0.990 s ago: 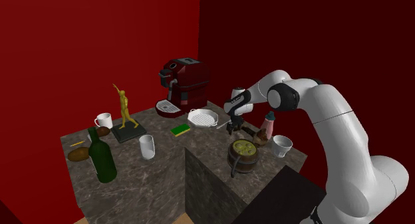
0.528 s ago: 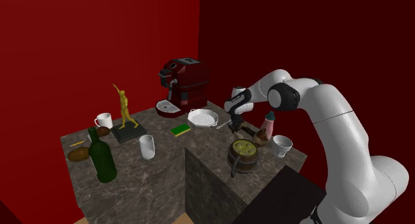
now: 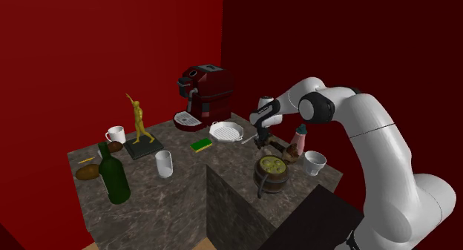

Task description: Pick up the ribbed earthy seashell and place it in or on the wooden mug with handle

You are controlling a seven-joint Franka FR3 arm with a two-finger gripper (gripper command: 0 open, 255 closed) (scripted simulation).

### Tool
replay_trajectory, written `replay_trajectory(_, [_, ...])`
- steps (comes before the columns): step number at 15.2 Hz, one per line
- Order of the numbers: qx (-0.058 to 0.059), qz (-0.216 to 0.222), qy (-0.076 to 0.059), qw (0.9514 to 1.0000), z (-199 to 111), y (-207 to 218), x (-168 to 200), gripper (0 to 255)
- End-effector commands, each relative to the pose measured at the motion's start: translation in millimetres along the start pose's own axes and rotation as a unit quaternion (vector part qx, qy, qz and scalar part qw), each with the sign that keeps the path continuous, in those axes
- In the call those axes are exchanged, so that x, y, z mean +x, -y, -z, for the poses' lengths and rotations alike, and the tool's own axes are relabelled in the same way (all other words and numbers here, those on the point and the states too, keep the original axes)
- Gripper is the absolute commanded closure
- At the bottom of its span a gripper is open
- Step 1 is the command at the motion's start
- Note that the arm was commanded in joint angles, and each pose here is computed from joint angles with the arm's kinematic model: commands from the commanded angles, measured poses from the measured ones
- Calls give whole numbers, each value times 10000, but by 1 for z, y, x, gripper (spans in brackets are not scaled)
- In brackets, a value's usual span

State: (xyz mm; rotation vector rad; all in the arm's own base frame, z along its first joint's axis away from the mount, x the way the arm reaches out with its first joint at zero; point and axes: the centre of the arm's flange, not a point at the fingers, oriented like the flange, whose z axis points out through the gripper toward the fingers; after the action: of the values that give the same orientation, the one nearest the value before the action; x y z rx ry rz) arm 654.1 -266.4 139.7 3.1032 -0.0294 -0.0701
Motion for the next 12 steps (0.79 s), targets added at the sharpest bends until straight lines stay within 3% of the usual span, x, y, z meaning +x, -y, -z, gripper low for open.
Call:
replay_trajectory(1, [-463, -244, 209, 9984, 5, 14, -5, 0])
replay_trajectory(2, [-926, -487, 415, 9937, 10, 29, -9, 0])
replay_trajectory(3, [-1122, -590, 503, 9907, 11, 36, -10, 0])
replay_trajectory(12, [-1122, -590, 503, 9907, -28, 27, -15, 0])
